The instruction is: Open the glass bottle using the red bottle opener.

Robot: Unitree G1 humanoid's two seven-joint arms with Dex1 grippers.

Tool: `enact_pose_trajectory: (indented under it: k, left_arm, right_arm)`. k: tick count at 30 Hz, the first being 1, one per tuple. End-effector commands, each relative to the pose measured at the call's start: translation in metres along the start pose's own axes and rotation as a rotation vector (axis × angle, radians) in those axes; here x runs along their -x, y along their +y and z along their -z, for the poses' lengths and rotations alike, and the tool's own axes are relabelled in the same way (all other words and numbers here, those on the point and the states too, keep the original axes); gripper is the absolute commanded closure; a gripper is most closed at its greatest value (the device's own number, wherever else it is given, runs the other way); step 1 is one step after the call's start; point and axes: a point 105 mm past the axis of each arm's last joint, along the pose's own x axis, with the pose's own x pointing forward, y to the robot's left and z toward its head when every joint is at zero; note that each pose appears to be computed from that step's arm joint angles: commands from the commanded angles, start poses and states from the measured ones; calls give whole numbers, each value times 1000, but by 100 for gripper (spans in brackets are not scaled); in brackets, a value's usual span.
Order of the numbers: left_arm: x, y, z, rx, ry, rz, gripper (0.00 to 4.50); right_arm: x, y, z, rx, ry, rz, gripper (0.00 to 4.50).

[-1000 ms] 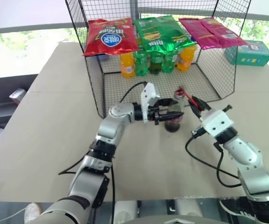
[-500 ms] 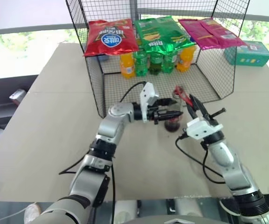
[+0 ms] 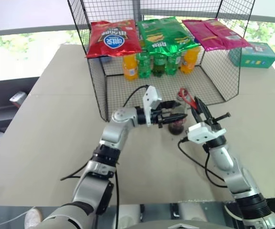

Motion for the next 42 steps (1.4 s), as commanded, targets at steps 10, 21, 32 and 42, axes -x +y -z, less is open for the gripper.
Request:
enact_pose_trajectory:
  k: [10,21,32,42]
  left_arm:
    - [-8,-7,-16,-54,-123,11,228]
    - [-10,-6,-11,-54,-75,21,228]
    - [-9,-3,-5,-59,-36,17,228]
    - [-10,-1,-4,-65,-35,22,228]
  right_arm:
    - [12,29,12,-15,62,-136,450]
    - [18,49,17,63,71,-212,450]
    - [12,-3,22,320,-1,-342,450]
    - [-12,-36,14,415,-70,-381,450]
